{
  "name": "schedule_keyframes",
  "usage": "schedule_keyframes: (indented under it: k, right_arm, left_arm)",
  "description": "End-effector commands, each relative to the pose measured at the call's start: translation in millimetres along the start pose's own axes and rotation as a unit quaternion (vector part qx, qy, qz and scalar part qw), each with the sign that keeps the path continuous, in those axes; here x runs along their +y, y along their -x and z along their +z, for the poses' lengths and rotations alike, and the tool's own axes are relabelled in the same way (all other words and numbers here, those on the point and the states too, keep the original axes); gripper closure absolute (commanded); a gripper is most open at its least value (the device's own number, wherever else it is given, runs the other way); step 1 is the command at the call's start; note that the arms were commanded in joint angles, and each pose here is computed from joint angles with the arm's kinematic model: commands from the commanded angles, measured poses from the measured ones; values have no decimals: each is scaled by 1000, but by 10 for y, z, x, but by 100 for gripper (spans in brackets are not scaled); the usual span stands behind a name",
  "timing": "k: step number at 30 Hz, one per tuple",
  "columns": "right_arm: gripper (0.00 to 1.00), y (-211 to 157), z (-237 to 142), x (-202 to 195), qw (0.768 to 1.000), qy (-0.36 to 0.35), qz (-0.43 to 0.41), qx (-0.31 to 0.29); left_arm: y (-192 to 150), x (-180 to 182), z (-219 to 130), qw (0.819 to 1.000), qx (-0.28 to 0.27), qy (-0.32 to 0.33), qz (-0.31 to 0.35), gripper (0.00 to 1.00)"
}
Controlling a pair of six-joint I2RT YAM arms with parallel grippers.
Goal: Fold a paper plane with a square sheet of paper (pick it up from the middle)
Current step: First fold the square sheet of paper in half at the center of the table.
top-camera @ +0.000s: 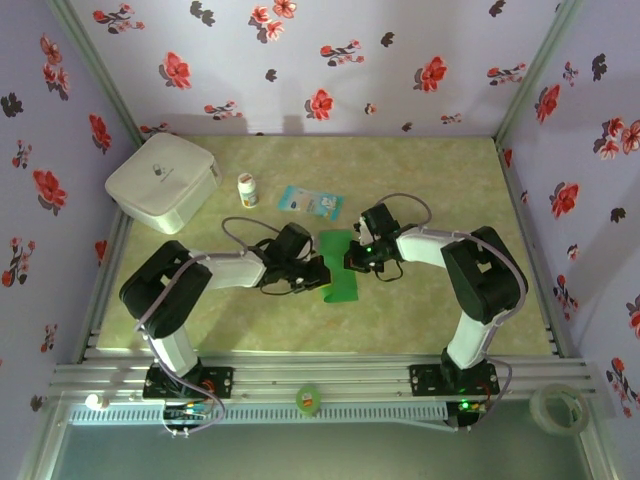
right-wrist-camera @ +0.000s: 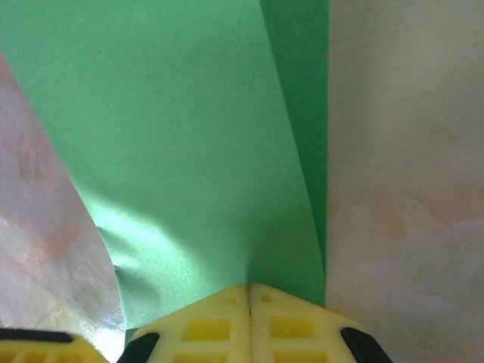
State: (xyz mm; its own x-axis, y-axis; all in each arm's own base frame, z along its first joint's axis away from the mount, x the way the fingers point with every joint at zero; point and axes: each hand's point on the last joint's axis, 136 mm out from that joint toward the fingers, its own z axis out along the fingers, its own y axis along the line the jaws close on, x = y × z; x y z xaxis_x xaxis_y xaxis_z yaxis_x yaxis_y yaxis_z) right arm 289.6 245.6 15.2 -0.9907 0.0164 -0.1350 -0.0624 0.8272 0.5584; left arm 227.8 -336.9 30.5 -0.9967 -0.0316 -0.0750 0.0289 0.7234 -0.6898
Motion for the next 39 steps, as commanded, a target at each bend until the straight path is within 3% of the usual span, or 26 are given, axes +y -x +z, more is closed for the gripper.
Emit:
schedule_keyframes:
  k: [1,6,15,20,31,39]
  right_arm:
    - [100,-346,80,-578,993,-104,47,42]
    - [100,-359,92,-616,992,-109,48,43]
    - [100,-361,79,-621,992,-111,50,38]
    - [100,-355,78,-618,992,-110,50,38]
    - [100,-384,86,-651,991,-114,49,41]
    - [100,-388,72,-682,990,-124,42,44]
  left_arm:
    - [-208,279,89,999,27,28,-10,100]
    - [-266,501,41,997,22,68,14,100]
    - [-62,-151,-158,998,-20,-16,54,99]
    - [-58,-233,-33,998,-14,-56,38,99]
    - [-408,288,153,999,28,-17,1,99]
    - [-667,363,81,999,48,1,19,99]
